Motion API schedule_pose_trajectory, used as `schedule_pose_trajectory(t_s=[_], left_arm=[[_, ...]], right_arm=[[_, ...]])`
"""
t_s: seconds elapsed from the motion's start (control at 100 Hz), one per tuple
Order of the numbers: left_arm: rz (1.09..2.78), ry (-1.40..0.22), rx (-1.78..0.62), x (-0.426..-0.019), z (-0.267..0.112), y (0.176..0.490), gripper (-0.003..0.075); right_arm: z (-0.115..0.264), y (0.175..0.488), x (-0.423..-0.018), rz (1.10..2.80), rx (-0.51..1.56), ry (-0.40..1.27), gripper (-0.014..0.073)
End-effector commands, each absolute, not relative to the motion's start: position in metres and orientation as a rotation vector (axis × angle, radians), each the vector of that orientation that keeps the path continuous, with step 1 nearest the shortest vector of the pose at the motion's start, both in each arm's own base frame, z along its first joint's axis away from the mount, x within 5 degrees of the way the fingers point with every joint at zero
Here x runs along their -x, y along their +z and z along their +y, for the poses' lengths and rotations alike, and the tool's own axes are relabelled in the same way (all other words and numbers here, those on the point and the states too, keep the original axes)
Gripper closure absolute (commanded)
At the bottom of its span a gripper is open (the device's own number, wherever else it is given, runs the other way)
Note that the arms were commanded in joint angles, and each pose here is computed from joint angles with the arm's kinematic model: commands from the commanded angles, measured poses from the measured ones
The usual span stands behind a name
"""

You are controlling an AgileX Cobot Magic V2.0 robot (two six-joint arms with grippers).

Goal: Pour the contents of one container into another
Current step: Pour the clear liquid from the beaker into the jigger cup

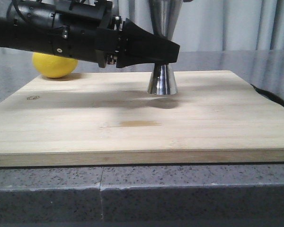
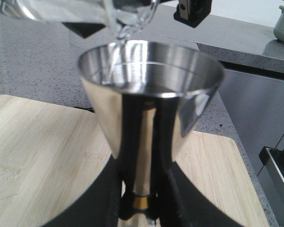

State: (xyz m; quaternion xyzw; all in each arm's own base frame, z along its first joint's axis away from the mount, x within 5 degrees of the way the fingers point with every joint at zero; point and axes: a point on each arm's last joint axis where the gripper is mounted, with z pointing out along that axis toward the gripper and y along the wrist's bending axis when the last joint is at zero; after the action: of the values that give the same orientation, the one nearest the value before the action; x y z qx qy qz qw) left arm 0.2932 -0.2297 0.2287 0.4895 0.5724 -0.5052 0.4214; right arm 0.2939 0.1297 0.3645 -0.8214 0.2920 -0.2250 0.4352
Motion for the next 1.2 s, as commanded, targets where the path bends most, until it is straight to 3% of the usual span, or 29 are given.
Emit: schedule_pose_trajectory(t_s=[0.0,1.19], left_arm=[[1.259,-1.358,-1.174,-0.2846,-0.2316,0.2671,0.0739],[1.271,-1.346,-1.172,-0.2857,-0.2317,0.2664,0.0739]], right_arm=[[0.1265,0.3925,-0.2876,0.694,1.948,-0.655,0.0391],[0.1342,0.3941,-0.2864,0.633,1.964,-0.73,0.0391]])
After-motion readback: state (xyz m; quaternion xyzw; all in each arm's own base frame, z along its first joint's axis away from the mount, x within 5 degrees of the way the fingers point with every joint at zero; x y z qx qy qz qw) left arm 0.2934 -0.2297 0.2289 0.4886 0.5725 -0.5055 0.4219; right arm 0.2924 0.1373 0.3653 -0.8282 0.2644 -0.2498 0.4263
